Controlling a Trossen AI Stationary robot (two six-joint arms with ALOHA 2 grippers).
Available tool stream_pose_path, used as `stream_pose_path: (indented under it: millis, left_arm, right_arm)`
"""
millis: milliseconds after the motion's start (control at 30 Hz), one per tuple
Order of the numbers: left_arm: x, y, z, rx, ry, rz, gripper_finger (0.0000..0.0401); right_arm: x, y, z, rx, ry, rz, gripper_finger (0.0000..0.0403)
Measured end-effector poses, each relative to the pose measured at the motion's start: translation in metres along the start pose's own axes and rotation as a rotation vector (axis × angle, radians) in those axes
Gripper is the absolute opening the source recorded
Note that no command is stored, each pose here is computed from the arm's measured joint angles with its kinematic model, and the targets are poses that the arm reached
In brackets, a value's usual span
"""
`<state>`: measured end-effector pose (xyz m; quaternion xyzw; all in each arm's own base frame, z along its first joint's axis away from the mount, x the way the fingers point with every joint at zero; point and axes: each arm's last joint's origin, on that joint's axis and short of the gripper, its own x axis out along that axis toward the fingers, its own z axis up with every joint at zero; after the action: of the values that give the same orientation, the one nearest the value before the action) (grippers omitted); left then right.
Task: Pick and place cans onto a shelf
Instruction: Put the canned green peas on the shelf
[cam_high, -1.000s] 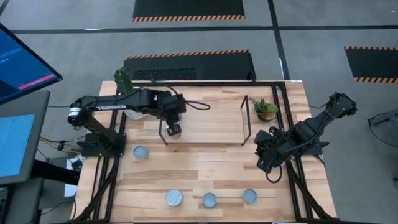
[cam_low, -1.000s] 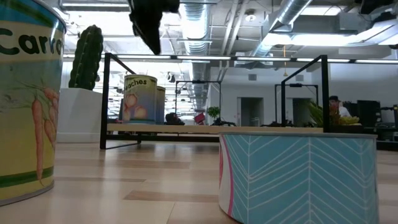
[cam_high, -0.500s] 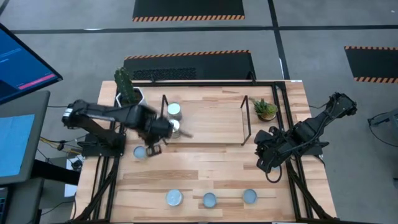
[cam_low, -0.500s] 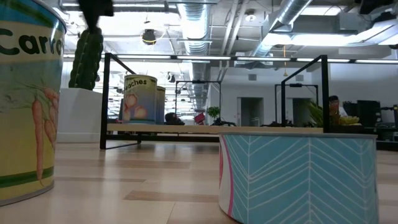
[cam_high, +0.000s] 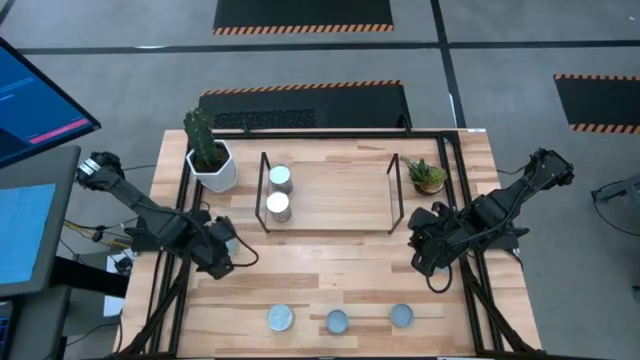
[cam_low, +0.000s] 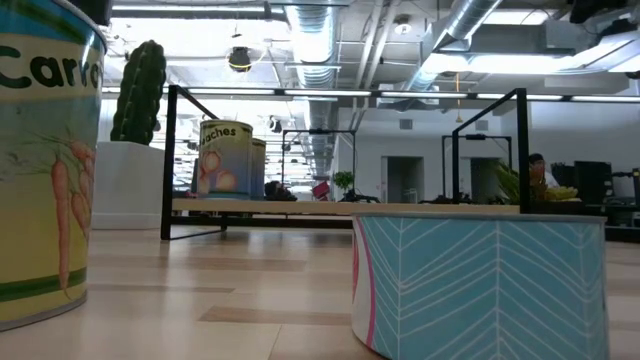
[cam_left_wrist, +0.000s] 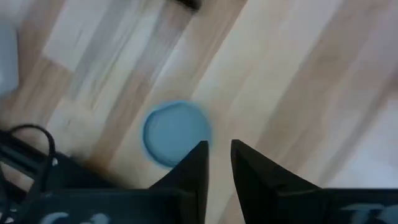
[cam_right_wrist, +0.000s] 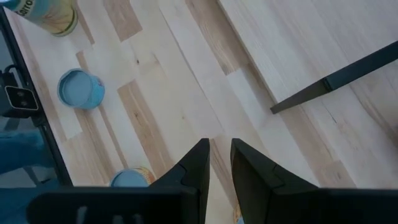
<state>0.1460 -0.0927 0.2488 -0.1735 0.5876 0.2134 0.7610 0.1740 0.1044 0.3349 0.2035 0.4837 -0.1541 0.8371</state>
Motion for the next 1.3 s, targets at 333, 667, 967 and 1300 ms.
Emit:
stream_pose_path:
  millis: [333,667,967,1300]
  left_arm:
    - [0.042,0.007,-0.016,-0.021,0.083,-0.016,0.0124]
    - [0.055,0.001,-0.015,0.084,0.058,0.079,0.0186]
    - [0.08,-0.013,-0.015,0.104,0.121,0.201,0.0164]
    - [0.047,-0.046,0.013,0.161,0.071,0.016,0.0003]
  right_arm:
    - [0.0,0.004,0.002,0.017,-0.022,0.046,0.009]
    - [0.0,0.005,0.003,0.019,-0.025,0.052,0.009]
    - [0.0,0.005,0.002,0.018,-0.021,0.052,0.009]
    - [0.0,0.004,0.002,0.01,-0.018,0.048,0.009]
